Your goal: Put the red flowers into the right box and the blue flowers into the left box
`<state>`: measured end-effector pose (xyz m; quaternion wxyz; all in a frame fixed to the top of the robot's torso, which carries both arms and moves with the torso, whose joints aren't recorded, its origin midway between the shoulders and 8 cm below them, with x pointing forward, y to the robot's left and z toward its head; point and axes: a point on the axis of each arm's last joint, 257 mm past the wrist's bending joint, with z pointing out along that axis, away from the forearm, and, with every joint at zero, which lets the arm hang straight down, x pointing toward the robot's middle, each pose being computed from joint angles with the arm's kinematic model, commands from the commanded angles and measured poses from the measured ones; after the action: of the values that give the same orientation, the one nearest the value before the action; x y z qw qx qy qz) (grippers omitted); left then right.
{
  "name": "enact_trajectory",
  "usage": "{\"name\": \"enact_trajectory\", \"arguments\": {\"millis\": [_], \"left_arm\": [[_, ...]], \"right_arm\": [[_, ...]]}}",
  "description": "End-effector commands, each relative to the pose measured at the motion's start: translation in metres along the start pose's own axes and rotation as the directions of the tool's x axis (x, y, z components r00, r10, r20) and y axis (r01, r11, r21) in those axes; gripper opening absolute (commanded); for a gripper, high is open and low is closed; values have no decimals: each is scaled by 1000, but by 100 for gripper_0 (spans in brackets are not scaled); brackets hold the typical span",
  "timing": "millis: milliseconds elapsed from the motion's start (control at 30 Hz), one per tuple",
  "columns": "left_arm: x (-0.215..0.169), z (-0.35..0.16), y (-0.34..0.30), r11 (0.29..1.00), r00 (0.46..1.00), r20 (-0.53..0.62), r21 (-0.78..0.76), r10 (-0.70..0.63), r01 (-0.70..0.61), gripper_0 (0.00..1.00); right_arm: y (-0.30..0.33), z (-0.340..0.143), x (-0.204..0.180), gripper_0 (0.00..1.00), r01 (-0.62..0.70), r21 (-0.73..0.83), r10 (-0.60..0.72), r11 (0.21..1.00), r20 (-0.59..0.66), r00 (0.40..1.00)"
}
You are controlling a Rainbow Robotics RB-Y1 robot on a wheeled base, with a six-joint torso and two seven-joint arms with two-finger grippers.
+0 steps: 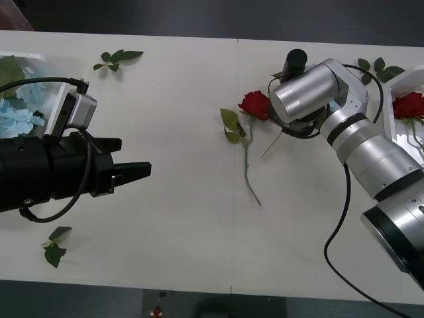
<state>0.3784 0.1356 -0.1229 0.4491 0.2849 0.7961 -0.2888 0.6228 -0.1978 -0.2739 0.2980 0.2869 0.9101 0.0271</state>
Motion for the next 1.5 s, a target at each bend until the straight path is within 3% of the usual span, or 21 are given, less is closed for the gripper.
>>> {"name": "enact_trajectory", "arguments": {"millis": [33,300,500,667,867,1233,1400,1500], "left_arm": [[-18,-4,1,997,997,25,-13,72,-71,100],[-18,-4,1,997,997,25,-13,72,-71,100],[-18,-4,1,997,997,25,-13,72,-71,100],[-18,-4,1,997,997,25,-13,72,-71,100],[-18,-4,1,997,997,25,-13,72,-71,100],[-18,-4,1,997,997,25,-13,72,-71,100],[-15,0,0,1000,999,44,13,1,-2,100],[-22,-6,-4,999,999,51,37,-18,16,100]], "right_arm": [[19,-50,-66,0,117,-70,-110,991,99,989],[27,-114,-112,0,289,-200,-255,936,178,950],[60,-178,-104,0,355,-466,-291,810,207,934],[96,-246,-74,0,298,-741,-277,602,155,948],[119,-314,-44,0,276,-907,-335,318,165,928],[137,-413,-13,0,410,-897,-310,-166,442,842],[139,-442,1,0,390,-873,-276,-292,467,840],[140,-450,7,0,370,-869,-276,-327,463,843]]}}
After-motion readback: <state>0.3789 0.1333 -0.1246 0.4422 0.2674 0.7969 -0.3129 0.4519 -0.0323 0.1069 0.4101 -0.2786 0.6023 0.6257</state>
